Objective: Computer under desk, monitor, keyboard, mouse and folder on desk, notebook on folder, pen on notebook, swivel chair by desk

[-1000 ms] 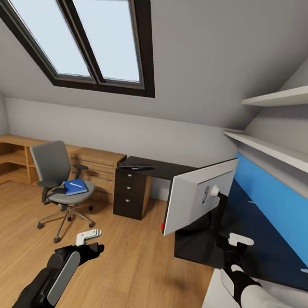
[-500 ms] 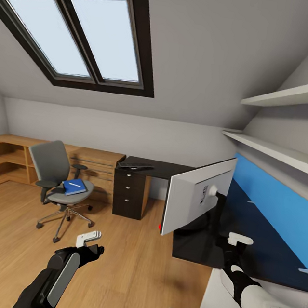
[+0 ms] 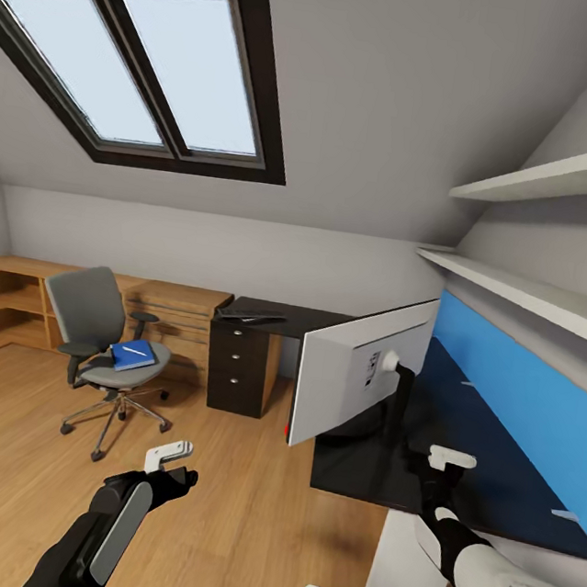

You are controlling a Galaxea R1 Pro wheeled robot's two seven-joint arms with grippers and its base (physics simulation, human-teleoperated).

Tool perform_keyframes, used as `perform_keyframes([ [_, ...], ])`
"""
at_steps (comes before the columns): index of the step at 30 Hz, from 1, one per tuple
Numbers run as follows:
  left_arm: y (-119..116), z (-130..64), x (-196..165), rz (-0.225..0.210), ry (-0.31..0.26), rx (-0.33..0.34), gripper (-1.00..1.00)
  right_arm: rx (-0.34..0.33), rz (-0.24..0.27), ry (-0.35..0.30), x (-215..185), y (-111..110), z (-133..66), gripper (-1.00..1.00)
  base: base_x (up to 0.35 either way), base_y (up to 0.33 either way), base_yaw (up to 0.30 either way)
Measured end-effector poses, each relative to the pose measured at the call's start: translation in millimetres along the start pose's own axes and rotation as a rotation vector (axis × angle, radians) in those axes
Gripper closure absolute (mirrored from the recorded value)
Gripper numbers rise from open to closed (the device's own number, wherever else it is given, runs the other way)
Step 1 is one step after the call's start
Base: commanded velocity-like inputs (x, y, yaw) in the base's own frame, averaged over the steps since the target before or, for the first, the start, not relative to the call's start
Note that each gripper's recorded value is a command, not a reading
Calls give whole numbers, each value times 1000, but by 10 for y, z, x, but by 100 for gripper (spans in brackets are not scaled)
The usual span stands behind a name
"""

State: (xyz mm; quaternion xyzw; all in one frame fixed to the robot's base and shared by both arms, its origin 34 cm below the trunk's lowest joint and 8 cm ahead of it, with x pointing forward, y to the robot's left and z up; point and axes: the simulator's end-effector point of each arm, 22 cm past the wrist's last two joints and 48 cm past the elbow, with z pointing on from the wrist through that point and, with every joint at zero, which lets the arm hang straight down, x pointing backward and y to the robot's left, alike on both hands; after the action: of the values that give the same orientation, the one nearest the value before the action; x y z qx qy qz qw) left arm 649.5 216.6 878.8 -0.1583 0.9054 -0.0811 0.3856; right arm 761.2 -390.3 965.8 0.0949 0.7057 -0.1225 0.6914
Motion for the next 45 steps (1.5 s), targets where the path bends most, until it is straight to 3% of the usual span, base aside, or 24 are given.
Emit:
perform_keyframes([
  [34, 5, -4, -10, -1, -2, -1, -100, -29, -20, -10, -15, 122, -16, -100, 0, 0, 0],
  [45, 17, -4, -17, -4, -4, -2, -100, -28, -20, -10, -16, 114, -15, -100, 206, 0, 0],
])
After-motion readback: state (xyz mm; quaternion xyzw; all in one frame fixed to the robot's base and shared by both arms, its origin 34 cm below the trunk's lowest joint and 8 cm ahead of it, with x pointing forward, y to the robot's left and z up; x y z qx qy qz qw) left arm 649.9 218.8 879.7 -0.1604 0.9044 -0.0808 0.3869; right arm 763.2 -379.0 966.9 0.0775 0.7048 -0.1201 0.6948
